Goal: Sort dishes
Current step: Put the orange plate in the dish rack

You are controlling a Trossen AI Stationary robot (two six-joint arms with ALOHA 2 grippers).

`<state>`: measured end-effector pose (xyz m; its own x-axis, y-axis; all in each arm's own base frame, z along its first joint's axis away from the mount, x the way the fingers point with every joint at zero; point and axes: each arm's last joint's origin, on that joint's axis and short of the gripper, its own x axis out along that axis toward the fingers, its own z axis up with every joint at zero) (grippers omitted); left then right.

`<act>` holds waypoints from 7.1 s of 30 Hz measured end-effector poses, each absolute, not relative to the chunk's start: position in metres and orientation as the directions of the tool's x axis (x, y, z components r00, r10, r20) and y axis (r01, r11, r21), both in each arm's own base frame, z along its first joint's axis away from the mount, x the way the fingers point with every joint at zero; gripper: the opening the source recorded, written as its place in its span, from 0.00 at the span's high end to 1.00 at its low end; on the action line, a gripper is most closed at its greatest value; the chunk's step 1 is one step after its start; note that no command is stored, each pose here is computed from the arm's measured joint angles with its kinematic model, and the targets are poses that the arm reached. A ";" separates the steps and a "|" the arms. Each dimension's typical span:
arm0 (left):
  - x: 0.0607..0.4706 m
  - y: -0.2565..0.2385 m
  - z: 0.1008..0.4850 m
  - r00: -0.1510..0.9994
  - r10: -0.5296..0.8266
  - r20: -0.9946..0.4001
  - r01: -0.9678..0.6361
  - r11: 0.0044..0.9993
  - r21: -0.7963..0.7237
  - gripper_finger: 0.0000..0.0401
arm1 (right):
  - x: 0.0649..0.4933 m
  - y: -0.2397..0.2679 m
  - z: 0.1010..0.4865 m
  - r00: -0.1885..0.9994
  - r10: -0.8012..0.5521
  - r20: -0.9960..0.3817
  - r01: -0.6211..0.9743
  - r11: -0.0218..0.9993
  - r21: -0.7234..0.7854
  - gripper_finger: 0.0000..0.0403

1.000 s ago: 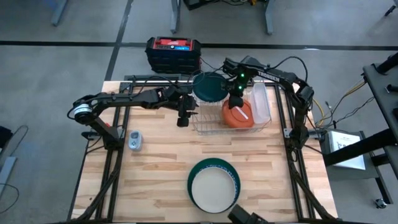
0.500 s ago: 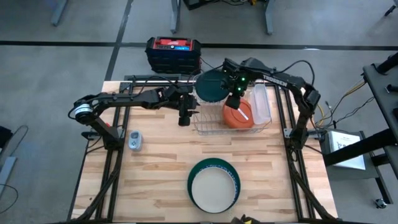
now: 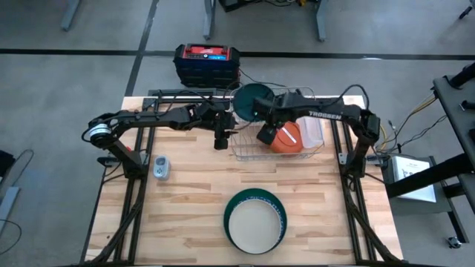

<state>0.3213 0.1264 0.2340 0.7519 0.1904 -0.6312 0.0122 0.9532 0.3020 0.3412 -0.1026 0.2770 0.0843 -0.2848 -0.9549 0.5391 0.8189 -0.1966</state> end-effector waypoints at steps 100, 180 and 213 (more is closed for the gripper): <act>0.482 0.190 0.267 0.666 0.071 -0.743 -0.147 0.988 -0.038 0.62 | 0.195 -0.067 0.280 0.431 -0.583 -0.688 0.692 0.703 -0.162 0.82; 0.508 0.129 0.179 0.610 0.254 -0.750 0.545 0.552 0.631 0.41 | 0.174 -0.097 0.212 0.156 -0.542 -0.826 0.859 0.488 -0.158 1.00; 0.518 0.141 0.224 0.675 0.397 -0.622 0.302 0.620 0.724 0.62 | 0.174 -0.096 0.209 0.172 -0.528 -0.832 0.854 0.501 -0.141 1.00</act>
<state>0.5178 0.1415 0.2237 0.6746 0.3973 -0.6222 0.3022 0.6203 0.7238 0.1741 -0.0963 0.2086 0.1724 -0.5277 -0.8318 0.8540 0.5008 -0.1407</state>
